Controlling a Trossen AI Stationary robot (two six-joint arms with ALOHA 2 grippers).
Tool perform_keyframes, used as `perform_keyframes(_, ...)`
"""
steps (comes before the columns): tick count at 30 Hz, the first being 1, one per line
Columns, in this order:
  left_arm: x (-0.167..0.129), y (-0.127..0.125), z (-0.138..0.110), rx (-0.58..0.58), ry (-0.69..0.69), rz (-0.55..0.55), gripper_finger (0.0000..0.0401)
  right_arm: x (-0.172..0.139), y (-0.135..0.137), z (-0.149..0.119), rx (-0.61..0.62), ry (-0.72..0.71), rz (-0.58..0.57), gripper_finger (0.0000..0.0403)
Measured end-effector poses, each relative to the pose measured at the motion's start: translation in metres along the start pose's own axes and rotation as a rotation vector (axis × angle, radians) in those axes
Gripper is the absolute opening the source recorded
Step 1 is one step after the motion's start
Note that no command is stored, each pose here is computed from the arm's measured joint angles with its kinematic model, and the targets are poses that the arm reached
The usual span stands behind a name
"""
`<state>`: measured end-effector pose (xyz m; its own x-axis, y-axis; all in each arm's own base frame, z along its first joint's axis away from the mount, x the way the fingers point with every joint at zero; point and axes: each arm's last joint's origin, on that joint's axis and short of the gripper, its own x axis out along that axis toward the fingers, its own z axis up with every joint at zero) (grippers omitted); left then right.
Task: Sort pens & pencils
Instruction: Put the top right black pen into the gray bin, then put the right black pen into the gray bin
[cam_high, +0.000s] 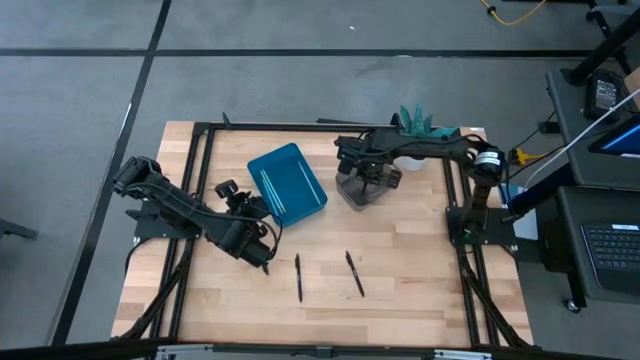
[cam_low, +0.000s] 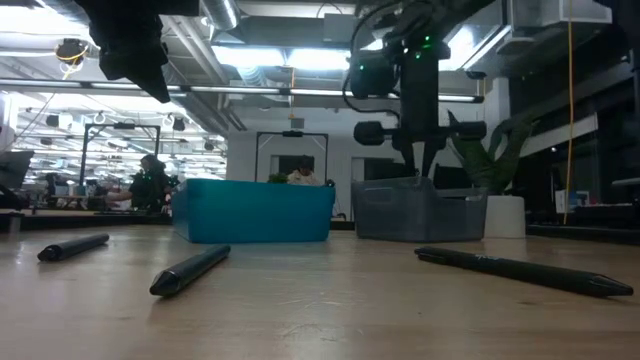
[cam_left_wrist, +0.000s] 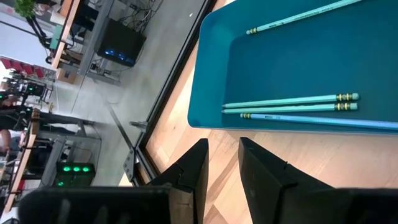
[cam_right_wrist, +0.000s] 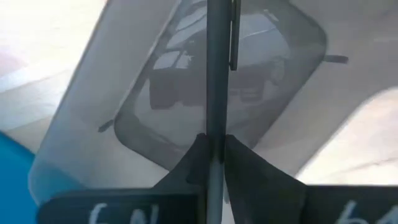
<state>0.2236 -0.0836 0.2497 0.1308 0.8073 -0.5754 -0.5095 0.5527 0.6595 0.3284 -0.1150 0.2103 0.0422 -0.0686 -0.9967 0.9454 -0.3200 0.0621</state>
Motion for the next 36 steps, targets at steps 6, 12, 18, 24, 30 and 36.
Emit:
perform_keyframes(6, 0.000, 0.000, 0.000, 0.001, 0.000, 0.000, 0.0082, 0.007, 0.005, 0.002, -0.018, -0.004, 0.011, 0.0032)
perform_keyframes(12, 0.000, 0.000, 0.000, 0.001, 0.000, 0.001, 0.0082, 0.007, 0.005, 0.003, -0.045, -0.033, 0.008, 0.0065)
perform_keyframes(18, 0.000, 0.000, 0.000, 0.001, -0.004, 0.002, 0.0082, 0.007, 0.004, 0.005, -0.044, -0.039, 0.007, 0.0080)
perform_keyframes(24, 0.000, 0.000, 0.000, 0.001, -0.004, 0.003, 0.0082, 0.007, 0.004, 0.005, -0.043, -0.038, 0.006, 0.0082)
perform_keyframes(30, 0.000, 0.000, 0.000, 0.004, -0.003, 0.004, 0.0082, -0.010, 0.002, -0.008, -0.084, -0.010, -0.018, 0.0077)
perform_keyframes(36, 0.000, 0.000, 0.000, 0.006, -0.004, 0.006, 0.0082, -0.051, -0.003, -0.054, -0.215, 0.031, -0.071, 0.0076)
